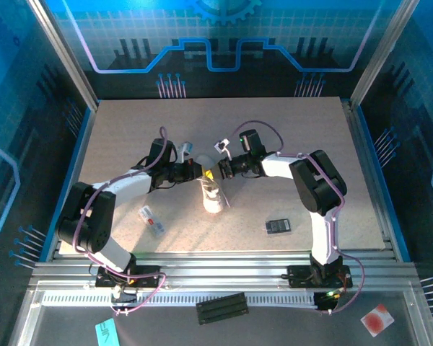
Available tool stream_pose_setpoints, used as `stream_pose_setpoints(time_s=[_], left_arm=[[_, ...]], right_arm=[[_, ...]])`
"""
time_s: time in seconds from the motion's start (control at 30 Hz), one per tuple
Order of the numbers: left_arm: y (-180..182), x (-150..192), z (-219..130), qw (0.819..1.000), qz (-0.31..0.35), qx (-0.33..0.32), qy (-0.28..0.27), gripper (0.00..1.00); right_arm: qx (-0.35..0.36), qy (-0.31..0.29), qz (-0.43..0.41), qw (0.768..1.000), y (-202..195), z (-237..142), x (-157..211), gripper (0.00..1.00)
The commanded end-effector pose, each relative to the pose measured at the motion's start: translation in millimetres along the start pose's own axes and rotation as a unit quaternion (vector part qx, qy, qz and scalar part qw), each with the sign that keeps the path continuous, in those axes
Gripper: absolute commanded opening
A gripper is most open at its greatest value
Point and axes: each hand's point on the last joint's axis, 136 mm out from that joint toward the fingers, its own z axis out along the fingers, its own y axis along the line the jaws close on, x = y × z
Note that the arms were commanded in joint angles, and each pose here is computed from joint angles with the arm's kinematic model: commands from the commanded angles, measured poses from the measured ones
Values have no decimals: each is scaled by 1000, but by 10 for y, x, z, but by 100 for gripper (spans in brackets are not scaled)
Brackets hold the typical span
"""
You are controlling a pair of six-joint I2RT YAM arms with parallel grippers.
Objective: Tie the shoes
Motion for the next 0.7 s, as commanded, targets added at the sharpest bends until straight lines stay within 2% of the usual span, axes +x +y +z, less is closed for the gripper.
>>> stream_pose_setpoints(time_s=[0.0,0.07,0.23,0.37,0.43,0.67], left_arm=[[-139,-34,-28,1000,7,23,-6,0],[-152,-34,-35,1000,7,25,-5,0],[-184,-21,-73,1000,15,26,5,1],[-222,-63,-156,999,25,29,17,23],[-212,-94,-198,999,25,30,23,29],[-172,-97,-188,997,30,36,54,32]], right_arm=[[-6,14,-3,1000,5,34,133,16],[-4,15,-10,1000,11,32,138,11],[13,20,-43,999,35,22,156,4],[32,28,-77,996,53,-10,155,2],[35,30,-82,996,51,-23,147,2],[33,27,-92,995,75,-31,118,2]])
